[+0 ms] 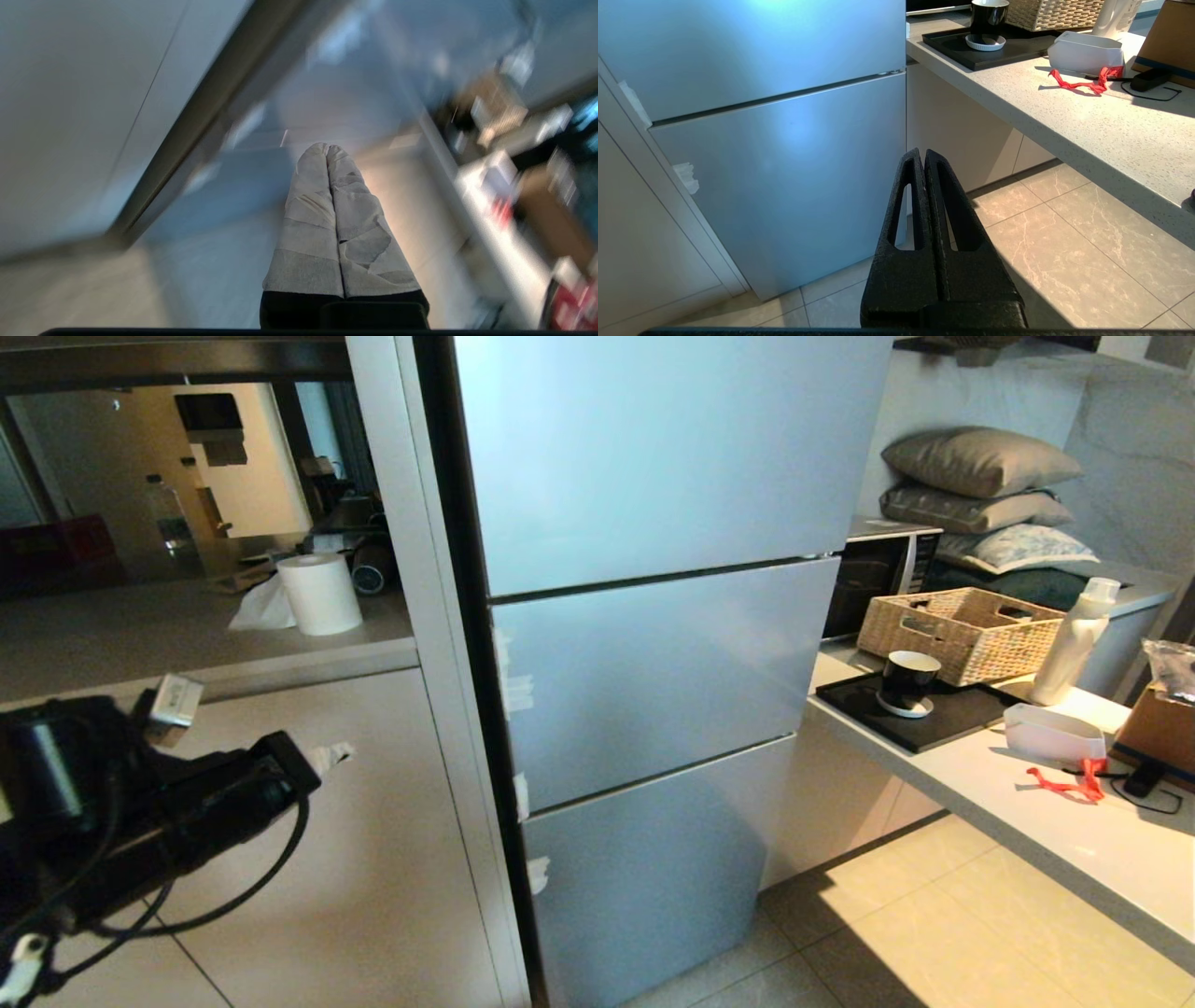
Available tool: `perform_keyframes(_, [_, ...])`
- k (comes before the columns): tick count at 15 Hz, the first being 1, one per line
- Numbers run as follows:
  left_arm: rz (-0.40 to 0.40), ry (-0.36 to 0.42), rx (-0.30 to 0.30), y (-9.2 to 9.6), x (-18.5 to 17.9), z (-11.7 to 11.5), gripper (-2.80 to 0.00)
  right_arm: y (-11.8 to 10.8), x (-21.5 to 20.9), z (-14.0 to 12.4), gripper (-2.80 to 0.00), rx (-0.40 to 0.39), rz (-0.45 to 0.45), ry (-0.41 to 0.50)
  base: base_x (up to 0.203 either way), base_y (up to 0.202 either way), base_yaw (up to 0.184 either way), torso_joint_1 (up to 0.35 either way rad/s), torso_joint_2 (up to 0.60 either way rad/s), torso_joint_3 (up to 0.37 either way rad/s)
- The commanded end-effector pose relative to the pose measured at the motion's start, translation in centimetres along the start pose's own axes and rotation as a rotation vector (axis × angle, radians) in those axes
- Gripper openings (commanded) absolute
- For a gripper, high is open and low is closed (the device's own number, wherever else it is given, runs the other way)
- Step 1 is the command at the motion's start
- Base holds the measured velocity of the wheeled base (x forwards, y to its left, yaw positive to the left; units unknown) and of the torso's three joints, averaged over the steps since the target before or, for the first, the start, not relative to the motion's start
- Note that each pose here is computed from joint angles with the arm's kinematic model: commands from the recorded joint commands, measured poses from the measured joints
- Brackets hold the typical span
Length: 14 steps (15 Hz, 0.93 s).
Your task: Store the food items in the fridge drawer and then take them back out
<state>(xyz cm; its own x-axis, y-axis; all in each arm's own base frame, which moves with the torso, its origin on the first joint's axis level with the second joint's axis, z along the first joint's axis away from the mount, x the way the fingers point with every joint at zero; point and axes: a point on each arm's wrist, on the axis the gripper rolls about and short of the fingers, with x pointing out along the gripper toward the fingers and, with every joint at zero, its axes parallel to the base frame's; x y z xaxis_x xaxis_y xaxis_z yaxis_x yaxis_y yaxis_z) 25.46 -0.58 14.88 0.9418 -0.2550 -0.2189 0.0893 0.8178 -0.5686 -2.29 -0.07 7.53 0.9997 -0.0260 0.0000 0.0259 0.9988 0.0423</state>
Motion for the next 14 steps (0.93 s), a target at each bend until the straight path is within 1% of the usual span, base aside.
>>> perform_keyframes(1, [-0.020, 0.011, -0.104, 2.0, 7.1, -0.8, -2.80, 0.0, 0.0, 0.0, -2.80, 0.001, 0.000, 0.002, 0.000, 0.000, 0.000, 0.000, 0.00, 0.000])
perform_keyframes(2, [-0.072, -0.008, -0.168, 1.0, 8.5, -0.5, -2.80, 0.0, 0.0, 0.0, -2.80, 0.001, 0.000, 0.002, 0.000, 0.000, 0.000, 0.000, 0.00, 0.000])
perform_keyframes(3, [-0.105, -0.013, -0.188, 0.2, 9.6, -0.5, -2.80, 0.0, 0.0, 0.0, -2.80, 0.001, 0.000, 0.002, 0.000, 0.000, 0.000, 0.000, 0.00, 0.000])
perform_keyframes(5, [-0.135, -0.026, -0.190, -1.0, 12.0, -0.9, -2.80, 0.0, 0.0, 0.0, -2.80, 0.001, 0.000, 0.002, 0.000, 0.000, 0.000, 0.000, 0.00, 0.000])
perform_keyframes(7, [-0.145, -0.053, -0.185, -2.0, 14.3, -1.2, -2.80, 0.0, 0.0, 0.0, -2.80, 0.001, 0.000, 0.002, 0.000, 0.000, 0.000, 0.000, 0.00, 0.000])
perform_keyframes(10, [-0.178, -0.083, -0.181, -3.1, 16.3, -1.3, -2.80, 0.0, 0.0, 0.0, -2.80, 0.001, 0.000, 0.002, 0.000, 0.000, 0.000, 0.000, 0.00, 0.000])
perform_keyframes(12, [-0.178, -0.123, -0.183, -3.5, 17.4, -1.0, -2.80, 0.0, 0.0, 0.0, -2.80, 0.001, 0.000, 0.002, 0.000, 0.000, 0.000, 0.000, 0.00, 0.000])
perform_keyframes(14, [-0.195, -0.156, -0.197, -4.1, 18.6, -0.8, -2.80, 0.0, 0.0, 0.0, -2.80, 0.001, 0.000, 0.002, 0.000, 0.000, 0.000, 0.000, 0.00, 0.000])
